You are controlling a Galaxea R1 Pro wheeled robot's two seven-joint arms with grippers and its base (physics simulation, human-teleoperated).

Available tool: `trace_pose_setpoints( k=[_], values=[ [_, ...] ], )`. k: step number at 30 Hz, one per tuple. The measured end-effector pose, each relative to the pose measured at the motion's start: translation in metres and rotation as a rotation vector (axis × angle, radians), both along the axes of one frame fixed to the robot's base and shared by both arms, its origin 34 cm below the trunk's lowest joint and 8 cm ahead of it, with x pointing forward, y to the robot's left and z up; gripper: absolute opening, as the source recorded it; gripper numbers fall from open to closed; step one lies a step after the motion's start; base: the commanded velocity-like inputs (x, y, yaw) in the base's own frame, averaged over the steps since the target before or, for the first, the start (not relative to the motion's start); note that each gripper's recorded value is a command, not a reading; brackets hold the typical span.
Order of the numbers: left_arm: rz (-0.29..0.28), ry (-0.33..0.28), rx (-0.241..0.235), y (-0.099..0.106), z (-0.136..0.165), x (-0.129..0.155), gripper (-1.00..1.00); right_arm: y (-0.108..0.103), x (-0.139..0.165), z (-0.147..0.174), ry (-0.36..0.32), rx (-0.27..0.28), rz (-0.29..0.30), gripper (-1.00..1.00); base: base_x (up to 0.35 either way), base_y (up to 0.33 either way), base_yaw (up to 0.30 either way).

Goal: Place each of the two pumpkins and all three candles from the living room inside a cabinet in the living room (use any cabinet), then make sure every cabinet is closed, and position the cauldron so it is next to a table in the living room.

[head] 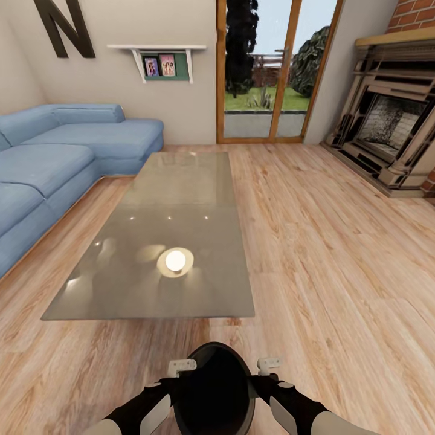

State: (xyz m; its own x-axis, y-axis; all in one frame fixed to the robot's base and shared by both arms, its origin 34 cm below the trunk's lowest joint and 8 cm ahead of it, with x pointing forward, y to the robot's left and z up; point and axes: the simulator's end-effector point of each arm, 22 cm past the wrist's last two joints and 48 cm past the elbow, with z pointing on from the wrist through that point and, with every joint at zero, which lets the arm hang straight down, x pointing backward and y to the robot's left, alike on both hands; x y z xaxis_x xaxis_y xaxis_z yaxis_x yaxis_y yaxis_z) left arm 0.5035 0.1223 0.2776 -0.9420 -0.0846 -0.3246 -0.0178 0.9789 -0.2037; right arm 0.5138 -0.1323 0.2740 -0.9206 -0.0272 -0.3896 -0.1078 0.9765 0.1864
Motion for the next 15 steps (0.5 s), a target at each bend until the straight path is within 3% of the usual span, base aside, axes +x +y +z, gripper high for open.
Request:
trace_pose_setpoints(
  k=[15],
  values=[
    [0.0, 0.0, 0.0, 0.0, -0.017, -0.004, -1.0, 0.0, -0.004, -0.017, 0.0, 0.0, 0.0, -1.0, 0.0, 0.0, 0.0]
  ],
)
